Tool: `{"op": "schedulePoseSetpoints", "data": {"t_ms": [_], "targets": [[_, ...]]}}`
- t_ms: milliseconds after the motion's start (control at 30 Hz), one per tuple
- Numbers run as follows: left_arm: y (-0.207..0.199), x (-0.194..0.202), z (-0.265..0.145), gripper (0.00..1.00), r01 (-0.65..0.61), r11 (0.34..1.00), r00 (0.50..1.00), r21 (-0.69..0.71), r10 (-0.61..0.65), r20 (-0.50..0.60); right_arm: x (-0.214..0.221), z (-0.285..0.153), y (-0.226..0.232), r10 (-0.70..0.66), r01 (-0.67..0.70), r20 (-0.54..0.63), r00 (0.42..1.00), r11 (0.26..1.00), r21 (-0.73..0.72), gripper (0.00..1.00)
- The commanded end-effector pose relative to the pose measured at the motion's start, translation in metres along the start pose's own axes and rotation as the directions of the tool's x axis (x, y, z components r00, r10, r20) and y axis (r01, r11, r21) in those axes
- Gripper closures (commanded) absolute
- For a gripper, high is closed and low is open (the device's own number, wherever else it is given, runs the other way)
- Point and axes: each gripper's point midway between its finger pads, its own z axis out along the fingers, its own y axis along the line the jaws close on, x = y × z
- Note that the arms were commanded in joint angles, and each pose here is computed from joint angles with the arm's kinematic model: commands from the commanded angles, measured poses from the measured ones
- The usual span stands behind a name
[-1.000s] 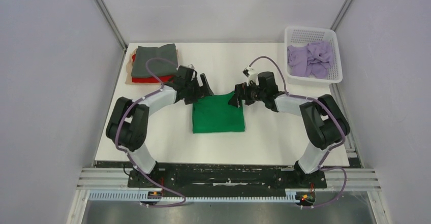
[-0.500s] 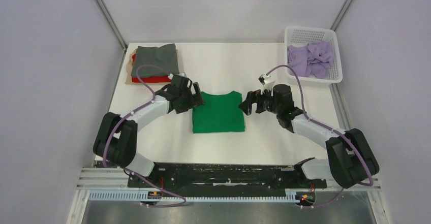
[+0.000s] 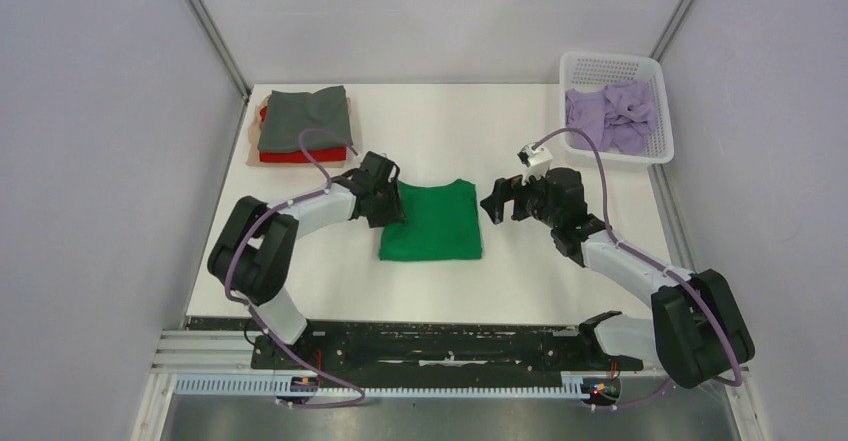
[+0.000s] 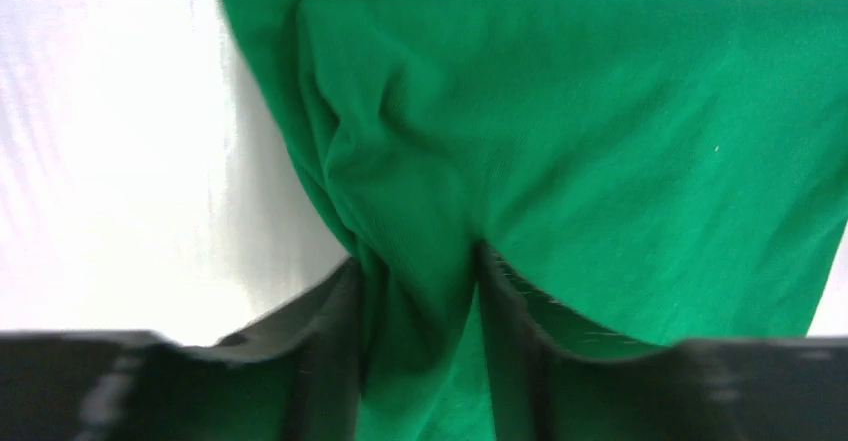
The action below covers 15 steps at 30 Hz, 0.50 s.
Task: Fold and stack the t-shirts
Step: Put the neatly folded tshirt into the corner of the board with the left arm
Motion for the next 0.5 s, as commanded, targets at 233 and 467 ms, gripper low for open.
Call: {"op": "schedulePoseSetpoints", "data": {"t_ms": [233,467], "targets": [[0.022,-0.037,0.01,0.98,-0.177,0.904,0.974,-0.389,0.217,0.061,0.0,0.0,-0.013,-0.075,0.074,0.026,0.997,0.996,0.042,0.02],[0.013,-0.131,-0.021,0.98,-0.179,0.775,0.897,-0.606,0.381,0.223,-0.01,-0.01,-0.02,-0.096,0.086,0.091,0.991,0.991,0.102,0.02]]}}
